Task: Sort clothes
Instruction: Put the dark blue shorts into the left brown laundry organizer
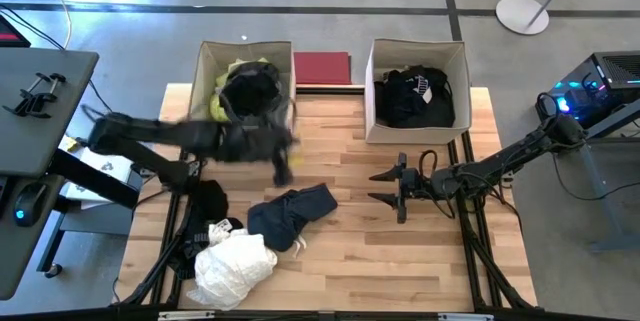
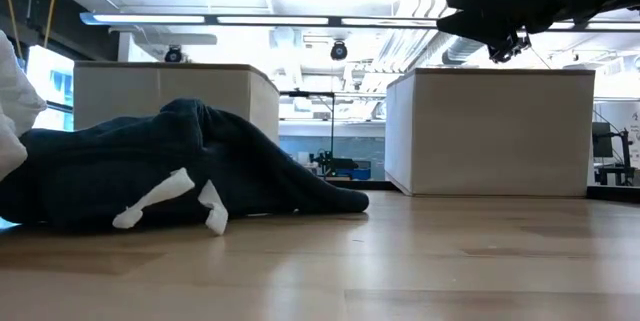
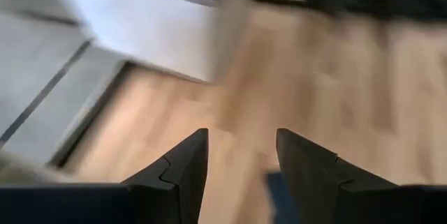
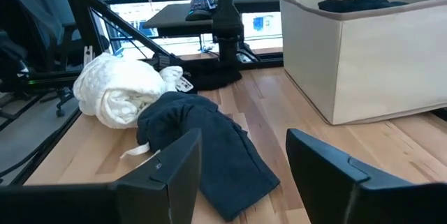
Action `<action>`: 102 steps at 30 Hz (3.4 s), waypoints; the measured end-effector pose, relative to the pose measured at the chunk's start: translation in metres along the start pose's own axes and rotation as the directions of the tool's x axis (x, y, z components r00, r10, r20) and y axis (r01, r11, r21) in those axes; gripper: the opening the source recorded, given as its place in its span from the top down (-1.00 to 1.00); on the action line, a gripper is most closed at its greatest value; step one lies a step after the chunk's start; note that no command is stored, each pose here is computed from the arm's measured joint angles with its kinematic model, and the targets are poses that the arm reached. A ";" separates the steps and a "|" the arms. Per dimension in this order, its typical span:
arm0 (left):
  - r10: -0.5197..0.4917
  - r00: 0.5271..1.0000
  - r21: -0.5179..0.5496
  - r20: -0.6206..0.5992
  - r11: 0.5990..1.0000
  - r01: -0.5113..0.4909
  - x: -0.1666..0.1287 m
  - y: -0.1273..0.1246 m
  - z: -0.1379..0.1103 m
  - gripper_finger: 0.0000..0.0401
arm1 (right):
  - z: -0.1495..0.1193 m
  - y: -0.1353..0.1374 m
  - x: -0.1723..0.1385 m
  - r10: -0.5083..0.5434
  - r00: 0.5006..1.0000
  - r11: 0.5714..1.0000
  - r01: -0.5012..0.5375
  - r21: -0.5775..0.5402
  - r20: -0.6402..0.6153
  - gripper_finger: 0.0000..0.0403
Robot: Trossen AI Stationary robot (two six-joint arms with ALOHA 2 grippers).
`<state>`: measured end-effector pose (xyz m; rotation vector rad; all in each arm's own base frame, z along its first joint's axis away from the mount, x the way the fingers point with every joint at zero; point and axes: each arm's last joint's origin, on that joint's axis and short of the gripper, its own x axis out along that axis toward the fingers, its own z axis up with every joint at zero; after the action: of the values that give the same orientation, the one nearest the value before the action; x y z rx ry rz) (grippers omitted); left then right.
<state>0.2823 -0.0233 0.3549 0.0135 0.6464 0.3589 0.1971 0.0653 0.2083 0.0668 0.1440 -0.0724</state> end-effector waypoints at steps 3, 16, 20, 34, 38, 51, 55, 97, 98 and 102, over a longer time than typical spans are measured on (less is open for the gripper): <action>-0.071 0.996 0.121 -0.052 0.990 0.077 0.006 -0.044 -0.014 0.21 | 0.000 0.000 0.000 0.000 1.000 1.000 0.000 0.000 0.000 0.02; 0.029 0.924 0.045 -0.382 0.999 -0.013 0.099 -0.143 -0.100 0.16 | 0.000 0.000 0.000 0.000 1.000 1.000 0.000 -0.001 0.002 0.02; 0.120 0.885 -0.010 -0.449 0.990 -0.140 0.131 -0.143 -0.123 0.03 | 0.000 0.000 0.000 0.000 1.000 1.000 0.000 -0.001 0.001 0.02; 0.135 0.792 0.021 -0.596 0.988 -0.153 0.166 -0.139 -0.152 0.53 | 0.000 0.000 0.000 0.001 1.000 1.000 -0.001 0.001 0.001 0.02; 0.144 0.820 0.032 -0.554 0.988 -0.151 0.147 -0.130 -0.135 0.92 | 0.000 0.000 0.000 0.001 1.000 1.000 -0.001 0.003 0.005 0.02; 0.460 0.879 0.033 0.127 0.883 -0.467 0.008 -0.056 -0.021 0.97 | 0.001 0.000 0.000 0.001 1.000 1.000 -0.001 0.003 0.007 0.02; 0.630 0.741 0.034 0.234 0.756 -0.654 -0.026 -0.015 0.004 0.97 | 0.002 0.000 0.000 0.002 1.000 1.000 -0.002 0.007 0.016 0.02; 0.430 0.763 -0.298 -0.482 0.739 -0.605 0.106 0.229 -0.147 0.83 | -0.001 -0.001 0.000 -0.025 1.000 0.999 0.025 0.030 -0.003 0.02; 0.426 0.765 -0.288 -0.483 0.748 -0.598 0.100 0.229 -0.139 0.76 | -0.001 -0.001 0.000 -0.025 1.000 0.999 0.025 0.032 -0.003 0.02; 0.432 0.774 -0.296 -0.463 0.747 -0.595 0.065 0.233 -0.097 0.46 | -0.001 -0.001 0.000 -0.025 1.000 0.999 0.025 0.041 -0.003 0.02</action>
<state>0.1976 0.2078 0.2678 -0.3106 0.9243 1.0768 0.1969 0.0646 0.2077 0.1061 0.1461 -0.1004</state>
